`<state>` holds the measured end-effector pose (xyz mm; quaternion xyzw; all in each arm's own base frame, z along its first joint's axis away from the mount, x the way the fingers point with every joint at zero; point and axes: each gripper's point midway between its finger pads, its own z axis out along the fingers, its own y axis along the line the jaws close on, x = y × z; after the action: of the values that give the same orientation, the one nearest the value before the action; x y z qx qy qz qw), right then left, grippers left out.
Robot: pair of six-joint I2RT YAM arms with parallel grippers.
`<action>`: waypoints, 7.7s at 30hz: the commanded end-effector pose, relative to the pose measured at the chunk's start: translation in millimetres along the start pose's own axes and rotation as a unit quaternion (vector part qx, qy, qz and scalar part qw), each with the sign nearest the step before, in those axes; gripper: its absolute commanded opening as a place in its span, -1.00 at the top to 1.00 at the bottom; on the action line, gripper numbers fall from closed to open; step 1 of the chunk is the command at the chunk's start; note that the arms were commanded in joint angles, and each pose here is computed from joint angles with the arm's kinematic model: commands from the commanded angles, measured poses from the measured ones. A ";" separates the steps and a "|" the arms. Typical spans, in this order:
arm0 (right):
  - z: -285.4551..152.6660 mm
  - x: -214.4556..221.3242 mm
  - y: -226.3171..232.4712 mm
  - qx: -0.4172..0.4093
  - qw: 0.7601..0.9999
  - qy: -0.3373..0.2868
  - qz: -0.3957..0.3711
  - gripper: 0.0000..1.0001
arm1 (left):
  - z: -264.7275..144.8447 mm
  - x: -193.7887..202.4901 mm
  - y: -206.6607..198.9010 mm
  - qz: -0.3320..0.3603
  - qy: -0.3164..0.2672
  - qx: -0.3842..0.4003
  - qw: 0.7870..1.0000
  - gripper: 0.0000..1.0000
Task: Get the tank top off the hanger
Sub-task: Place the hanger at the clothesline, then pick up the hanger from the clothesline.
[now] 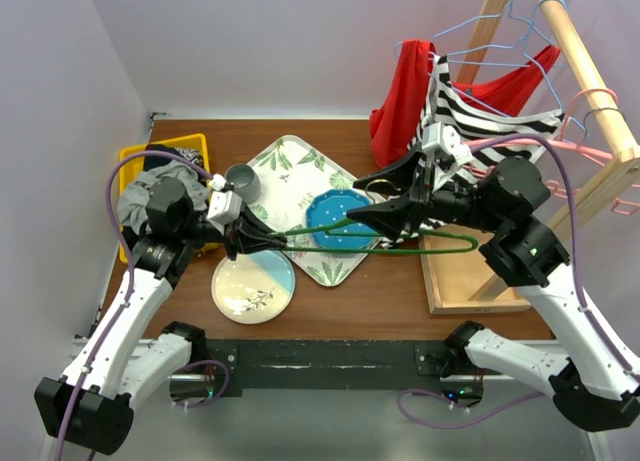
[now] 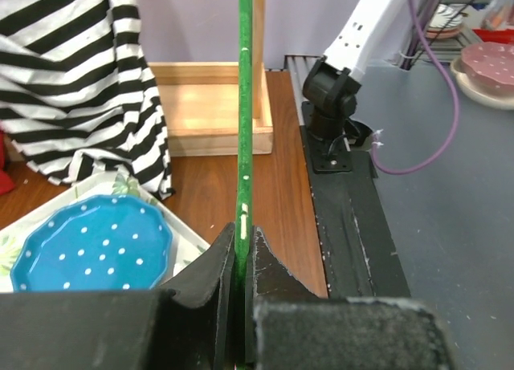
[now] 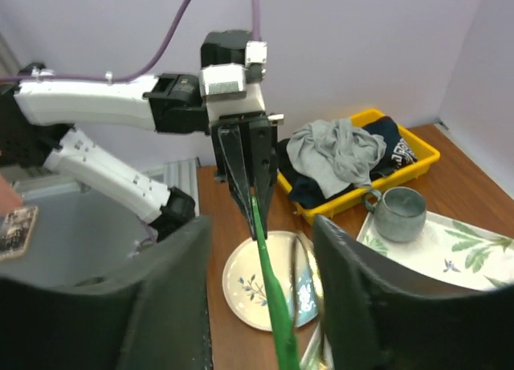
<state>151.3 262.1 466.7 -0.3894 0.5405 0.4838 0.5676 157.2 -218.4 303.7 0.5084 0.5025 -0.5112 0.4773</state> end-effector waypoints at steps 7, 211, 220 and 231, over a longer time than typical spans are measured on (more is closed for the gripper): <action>-41.3 -94.3 -5.3 0.137 0.987 -0.086 0.008 -0.94 | -5.2 -30.7 55.5 0.046 -0.012 -0.153 0.987 1.00; -182.2 -71.4 -374.5 0.889 0.446 -0.080 -0.066 -0.54 | 25.8 0.8 49.2 0.047 0.041 -0.366 0.928 -1.00; -193.7 -58.3 -383.2 0.900 0.425 -0.061 -0.071 -0.46 | 26.3 -0.4 46.4 0.045 0.041 -0.363 0.930 -1.00; -214.5 -58.6 -384.6 0.905 0.416 -0.042 -0.084 -0.15 | 22.6 -7.7 46.1 0.050 0.034 -0.369 0.928 -1.00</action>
<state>488.6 -30.2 456.6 0.3053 0.6254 -0.3250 0.6404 202.0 -246.4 287.6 0.3540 0.6594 -0.2444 0.6166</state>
